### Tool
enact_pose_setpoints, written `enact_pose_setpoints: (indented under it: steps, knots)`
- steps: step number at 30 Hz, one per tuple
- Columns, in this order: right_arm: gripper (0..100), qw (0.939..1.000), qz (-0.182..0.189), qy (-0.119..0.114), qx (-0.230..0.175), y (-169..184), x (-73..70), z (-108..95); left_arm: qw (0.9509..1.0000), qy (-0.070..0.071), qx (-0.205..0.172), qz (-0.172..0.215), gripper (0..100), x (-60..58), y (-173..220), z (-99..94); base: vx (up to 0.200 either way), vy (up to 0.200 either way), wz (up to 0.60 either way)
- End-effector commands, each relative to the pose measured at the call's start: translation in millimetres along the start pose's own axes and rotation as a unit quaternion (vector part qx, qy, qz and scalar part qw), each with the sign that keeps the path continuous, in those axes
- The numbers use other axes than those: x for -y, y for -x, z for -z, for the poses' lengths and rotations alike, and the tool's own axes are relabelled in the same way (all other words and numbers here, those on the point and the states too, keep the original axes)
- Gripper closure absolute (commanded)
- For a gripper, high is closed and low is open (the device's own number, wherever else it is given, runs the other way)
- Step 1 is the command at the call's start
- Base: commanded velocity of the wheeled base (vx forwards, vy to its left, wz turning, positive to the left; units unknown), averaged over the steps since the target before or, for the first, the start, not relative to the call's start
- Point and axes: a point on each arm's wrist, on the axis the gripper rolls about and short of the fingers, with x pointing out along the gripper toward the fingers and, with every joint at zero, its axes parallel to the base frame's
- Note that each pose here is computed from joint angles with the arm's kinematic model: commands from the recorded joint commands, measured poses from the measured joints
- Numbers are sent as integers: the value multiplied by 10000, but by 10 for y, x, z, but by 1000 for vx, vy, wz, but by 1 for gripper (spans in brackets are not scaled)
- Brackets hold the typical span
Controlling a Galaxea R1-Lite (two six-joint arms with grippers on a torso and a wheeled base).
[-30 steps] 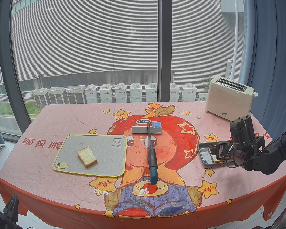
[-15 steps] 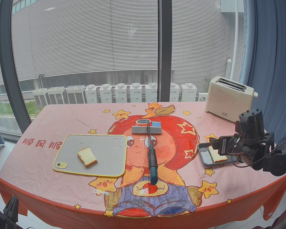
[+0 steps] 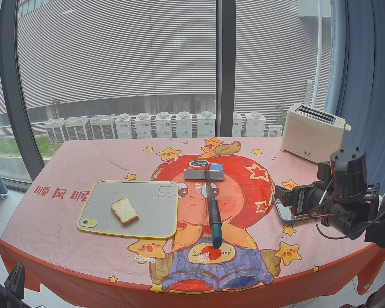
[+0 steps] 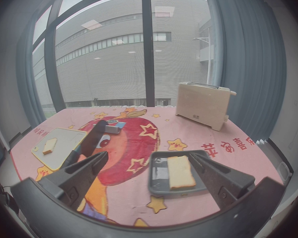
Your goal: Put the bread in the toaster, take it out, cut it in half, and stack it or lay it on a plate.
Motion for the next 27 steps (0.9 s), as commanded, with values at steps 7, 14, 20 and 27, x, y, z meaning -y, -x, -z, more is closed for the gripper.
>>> enact_pose_setpoints:
  steps: [7,14,20,27]
  knots:
    - [0,9998,-167,93,14,85,-43,37,10000,1,-6,0,100,0,-1,52,0,200,0]
    - [0,9997,-175,141,-44,79,-54,70,10000,1,-6,-8,100,1,-1,52,0,200,0]
    - [0,9996,-226,161,-39,92,-75,81,10000,-7,-6,0,100,0,-1,52,0,67,0]
    - [0,9994,-263,200,-70,111,-88,114,10000,-7,-6,7,100,1,-1,52,0,0,0]
